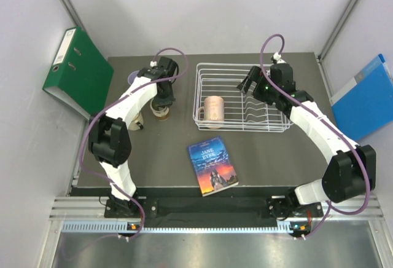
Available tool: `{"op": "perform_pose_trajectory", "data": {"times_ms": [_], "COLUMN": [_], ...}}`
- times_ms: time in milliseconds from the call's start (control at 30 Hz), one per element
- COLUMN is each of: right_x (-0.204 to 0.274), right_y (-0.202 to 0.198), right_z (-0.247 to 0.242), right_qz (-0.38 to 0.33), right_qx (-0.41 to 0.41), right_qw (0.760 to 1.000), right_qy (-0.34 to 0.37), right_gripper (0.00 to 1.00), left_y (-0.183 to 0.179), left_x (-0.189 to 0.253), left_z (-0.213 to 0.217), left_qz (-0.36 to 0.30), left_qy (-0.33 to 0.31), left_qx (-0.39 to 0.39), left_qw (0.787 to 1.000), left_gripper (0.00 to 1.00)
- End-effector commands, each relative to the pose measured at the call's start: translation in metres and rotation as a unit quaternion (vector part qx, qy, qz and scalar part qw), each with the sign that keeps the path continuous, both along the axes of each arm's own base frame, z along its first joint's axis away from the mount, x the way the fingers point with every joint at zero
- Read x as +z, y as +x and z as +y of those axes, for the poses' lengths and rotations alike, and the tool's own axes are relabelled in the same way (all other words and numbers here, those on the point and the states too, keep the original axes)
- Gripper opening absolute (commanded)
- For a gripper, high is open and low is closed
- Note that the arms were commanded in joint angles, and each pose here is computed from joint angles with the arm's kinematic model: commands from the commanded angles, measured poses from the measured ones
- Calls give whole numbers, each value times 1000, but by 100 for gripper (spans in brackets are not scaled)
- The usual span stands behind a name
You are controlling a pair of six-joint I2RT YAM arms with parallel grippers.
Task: Unload the cups from the dish rack
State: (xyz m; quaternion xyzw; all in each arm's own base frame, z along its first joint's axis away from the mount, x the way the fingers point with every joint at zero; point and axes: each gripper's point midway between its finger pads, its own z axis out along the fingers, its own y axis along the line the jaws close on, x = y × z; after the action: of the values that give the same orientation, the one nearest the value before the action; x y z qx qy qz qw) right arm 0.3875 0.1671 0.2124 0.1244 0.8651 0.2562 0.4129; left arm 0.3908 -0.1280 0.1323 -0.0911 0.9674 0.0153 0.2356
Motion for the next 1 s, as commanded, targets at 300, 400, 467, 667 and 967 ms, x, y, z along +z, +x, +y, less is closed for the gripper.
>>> {"op": "perform_pose_trajectory", "data": {"times_ms": [300,400,467,667,967], "right_x": [-5,-8,-9,-10,-8], "right_y": [11,11,11,9,7], "right_z": [12,15,16,11,9], "right_qz": [0,3,7,10,10], "right_qx": [16,18,20,12,10], "right_qw": [1000,1000,1000,1000,1000], "right_qy": [-3,-5,-6,-15,-19], "right_gripper": [96,96,96,96,96], "left_y": [-71,-74,-76,-86,-84], "left_x": [0,-3,-11,-35,-67], "left_z": [4,4,3,-6,-2], "left_qz": [27,29,38,71,93], "left_qy": [-49,-51,-54,-79,-63], "left_qx": [14,11,10,14,16], "left_qw": [998,998,998,994,994], "left_gripper": [0,0,0,0,0]}}
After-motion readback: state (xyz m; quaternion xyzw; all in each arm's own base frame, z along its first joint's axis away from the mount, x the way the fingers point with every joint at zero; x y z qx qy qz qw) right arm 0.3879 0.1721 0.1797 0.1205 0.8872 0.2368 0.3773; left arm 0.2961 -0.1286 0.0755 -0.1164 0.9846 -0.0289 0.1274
